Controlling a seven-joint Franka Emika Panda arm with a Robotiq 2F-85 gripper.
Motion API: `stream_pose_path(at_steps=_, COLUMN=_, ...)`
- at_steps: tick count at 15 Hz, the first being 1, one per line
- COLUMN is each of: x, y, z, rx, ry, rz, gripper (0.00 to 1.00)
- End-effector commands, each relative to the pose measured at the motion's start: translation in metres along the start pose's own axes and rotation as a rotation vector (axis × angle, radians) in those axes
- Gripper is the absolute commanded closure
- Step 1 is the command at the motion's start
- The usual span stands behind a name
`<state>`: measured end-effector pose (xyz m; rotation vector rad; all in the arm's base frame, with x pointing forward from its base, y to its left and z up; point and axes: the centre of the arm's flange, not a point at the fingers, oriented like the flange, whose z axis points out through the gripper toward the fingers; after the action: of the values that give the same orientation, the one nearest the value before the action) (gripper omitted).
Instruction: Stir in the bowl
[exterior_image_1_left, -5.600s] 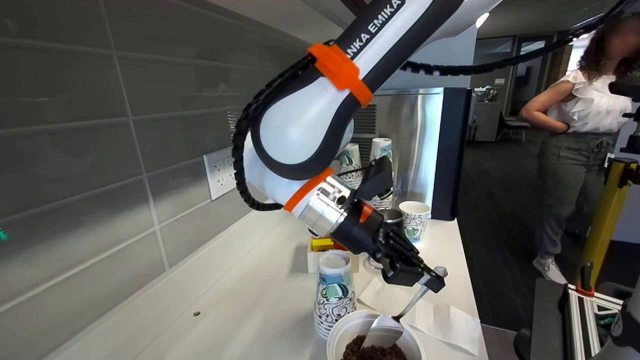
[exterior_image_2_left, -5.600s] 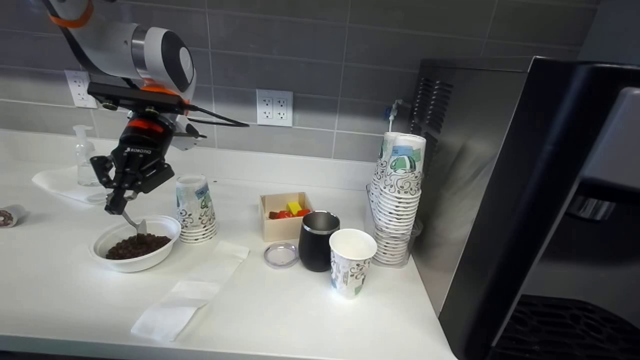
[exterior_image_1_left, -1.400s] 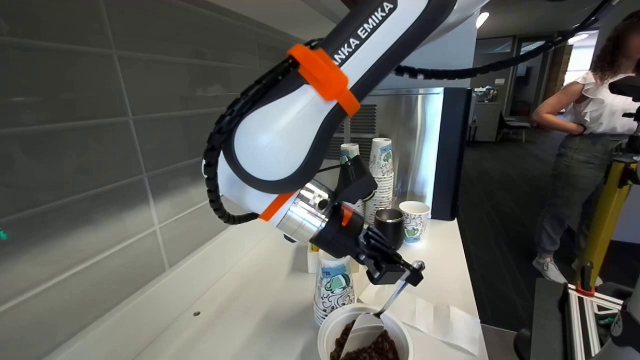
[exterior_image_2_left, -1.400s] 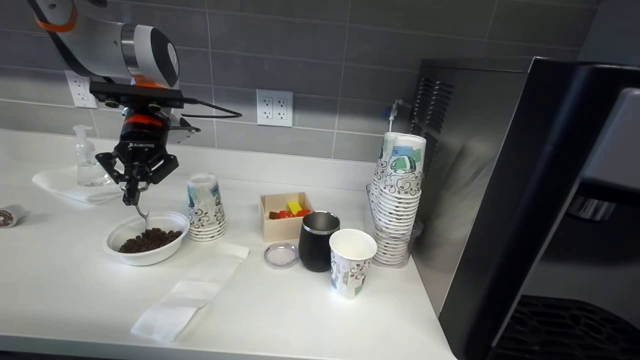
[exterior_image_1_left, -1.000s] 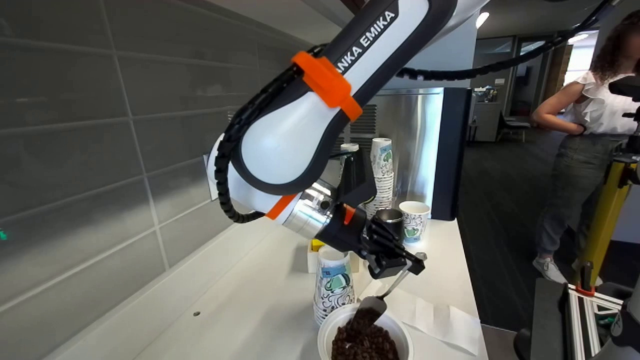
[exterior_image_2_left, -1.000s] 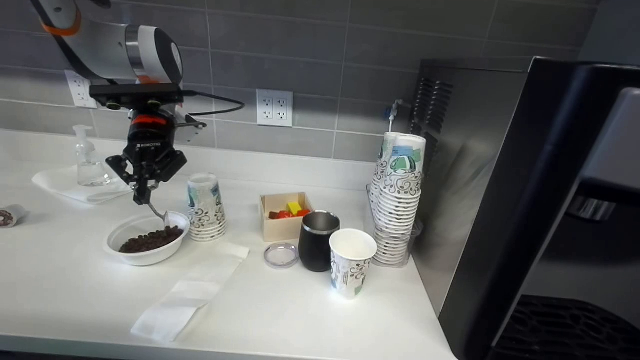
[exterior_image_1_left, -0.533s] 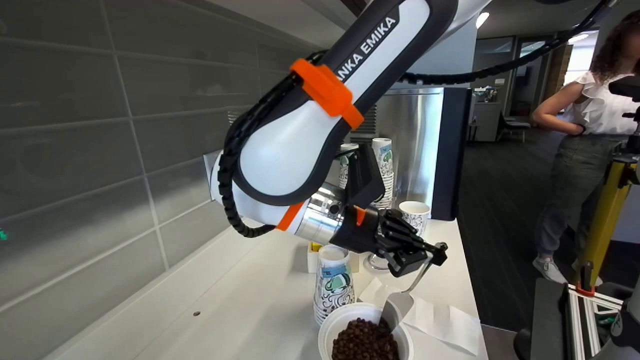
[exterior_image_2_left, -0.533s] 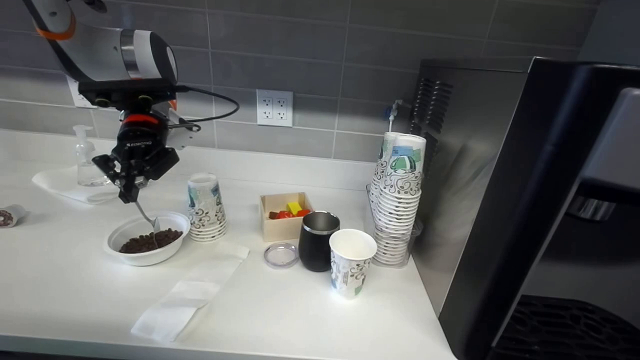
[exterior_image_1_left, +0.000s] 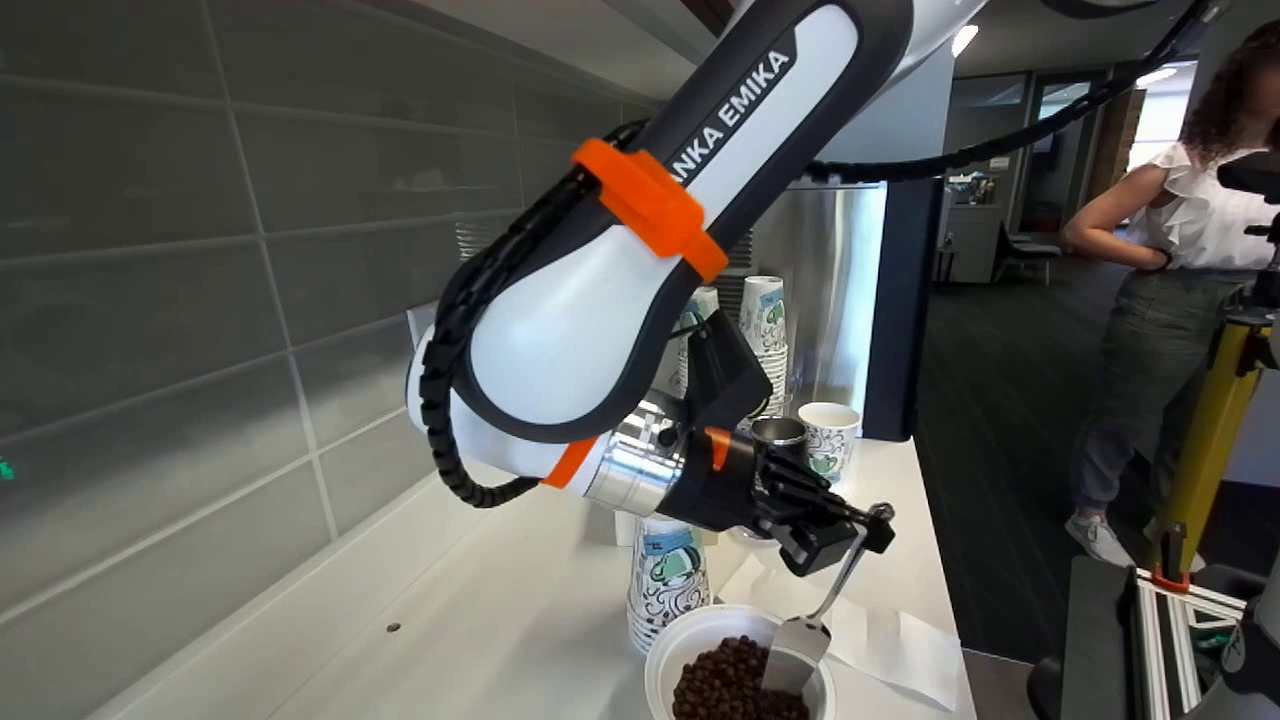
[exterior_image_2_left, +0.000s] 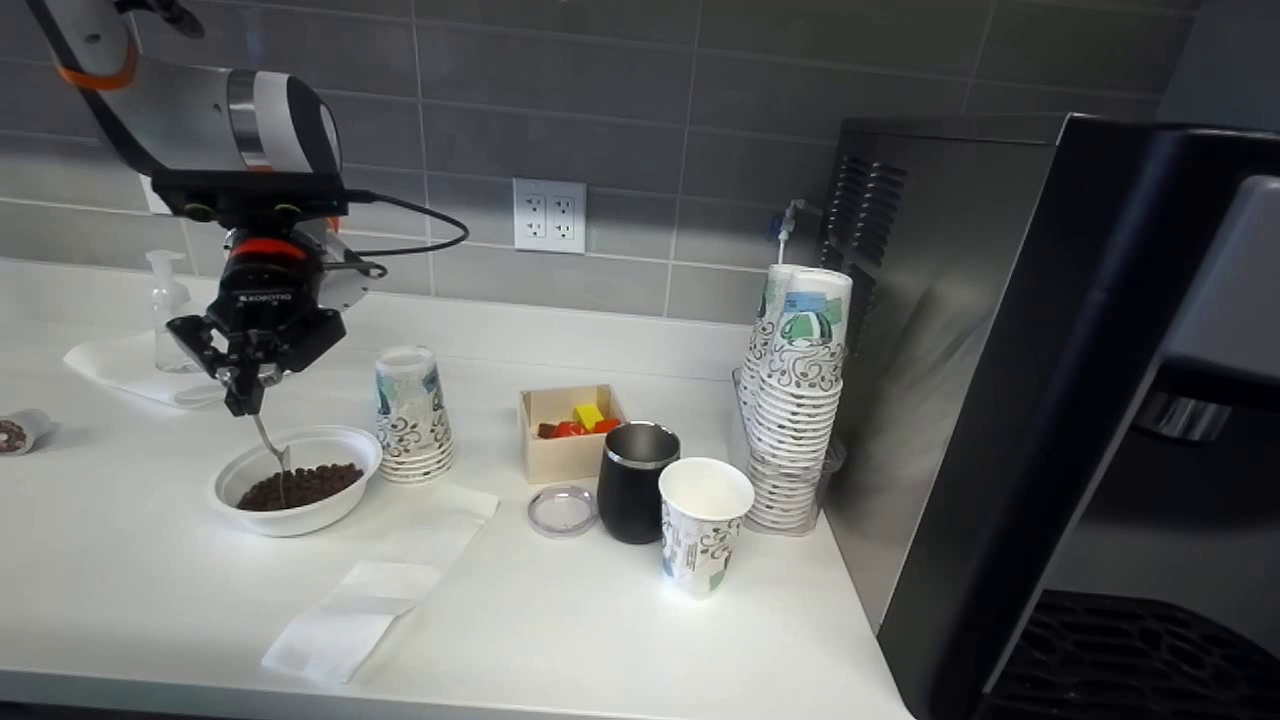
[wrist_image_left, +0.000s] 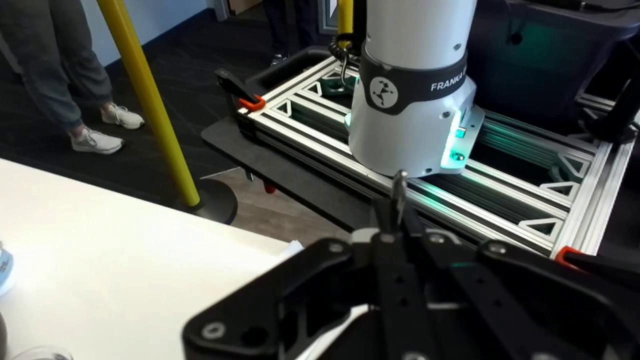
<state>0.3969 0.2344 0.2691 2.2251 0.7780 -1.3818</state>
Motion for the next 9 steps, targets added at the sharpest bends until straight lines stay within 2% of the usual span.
stream_pose_path(at_steps=1, x=-0.002, y=0.003, z=-0.011, rx=0.02, ry=0.111, rz=-0.056, gripper=0.99)
stream_pose_path(at_steps=5, x=-0.002, y=0.009, z=-0.018, rx=0.032, ry=0.192, rz=-0.031, gripper=0.99)
stream_pose_path(at_steps=9, x=-0.003, y=0.015, z=-0.015, rx=0.021, ry=0.167, rz=0.05, gripper=0.99)
